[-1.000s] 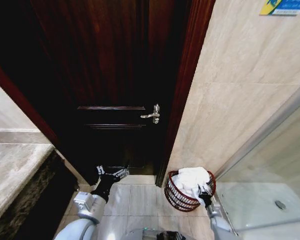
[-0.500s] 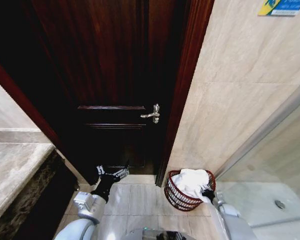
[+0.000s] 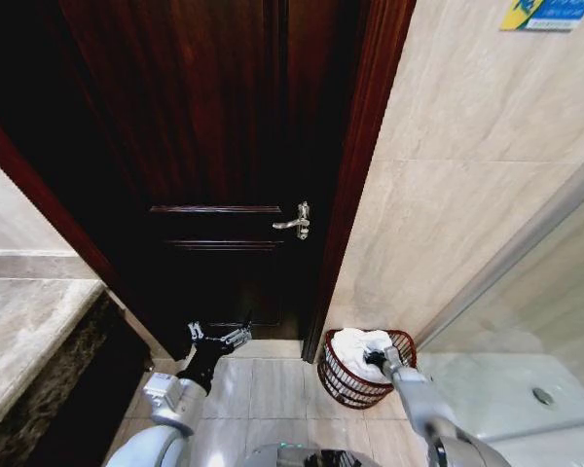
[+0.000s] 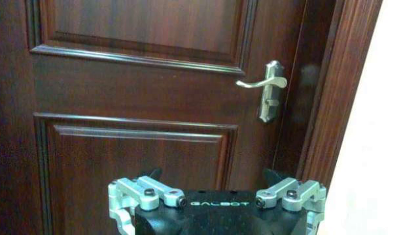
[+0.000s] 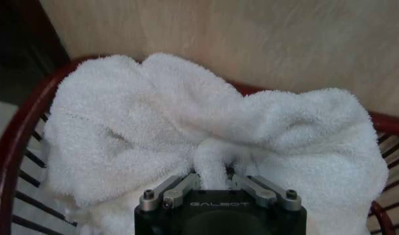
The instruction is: Discard the used towel into the hamper.
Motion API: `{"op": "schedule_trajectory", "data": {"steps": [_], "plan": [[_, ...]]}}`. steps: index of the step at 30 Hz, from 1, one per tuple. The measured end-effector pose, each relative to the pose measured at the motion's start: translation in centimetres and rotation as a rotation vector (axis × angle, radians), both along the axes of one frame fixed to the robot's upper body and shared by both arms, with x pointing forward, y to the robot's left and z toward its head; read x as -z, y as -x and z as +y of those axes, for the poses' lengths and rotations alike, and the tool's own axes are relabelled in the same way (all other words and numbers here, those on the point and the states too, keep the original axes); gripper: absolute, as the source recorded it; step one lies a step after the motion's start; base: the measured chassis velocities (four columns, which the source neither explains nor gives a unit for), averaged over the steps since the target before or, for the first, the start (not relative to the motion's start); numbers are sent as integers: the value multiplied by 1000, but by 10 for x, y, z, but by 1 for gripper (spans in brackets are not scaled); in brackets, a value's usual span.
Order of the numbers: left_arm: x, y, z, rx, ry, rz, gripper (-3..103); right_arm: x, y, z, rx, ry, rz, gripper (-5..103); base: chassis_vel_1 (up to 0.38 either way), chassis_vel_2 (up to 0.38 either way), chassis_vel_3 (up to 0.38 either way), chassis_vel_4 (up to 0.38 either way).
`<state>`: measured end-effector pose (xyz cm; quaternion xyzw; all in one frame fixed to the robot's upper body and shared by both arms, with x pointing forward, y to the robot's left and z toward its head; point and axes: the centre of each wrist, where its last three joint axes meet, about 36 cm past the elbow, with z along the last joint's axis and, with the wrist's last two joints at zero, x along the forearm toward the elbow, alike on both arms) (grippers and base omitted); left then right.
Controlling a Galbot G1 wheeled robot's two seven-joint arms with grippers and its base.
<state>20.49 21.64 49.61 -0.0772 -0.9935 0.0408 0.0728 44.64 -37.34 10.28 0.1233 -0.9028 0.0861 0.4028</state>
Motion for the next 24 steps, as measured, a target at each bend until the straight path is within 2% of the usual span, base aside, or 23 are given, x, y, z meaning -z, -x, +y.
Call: {"op": "schedule_trajectory", "data": {"steps": [10,17,18,21,22,23,24], "plan": [[0,0,0,0,0,0,100,10,11,6,98,33,94,11,0,0,0,0],[0,0,0,0,0,0,100,9,22,-11,145,71,104,11,0,0,0,0],[0,0,0,0,0,0,100,7,23,-15,142,69,95,8,0,0,0,0],[0,0,0,0,0,0,100,-6,44,-28,125,44,1,23,0,0,0,0],[0,0,0,0,0,0,100,-6,44,-28,125,44,1,23,0,0,0,0],[0,0,0,0,0,0,100,-9,54,-29,121,19,-37,28,0,0,0,0],[0,0,0,0,0,0,100,-15,61,-30,116,-6,-81,28,0,0,0,0]]}}
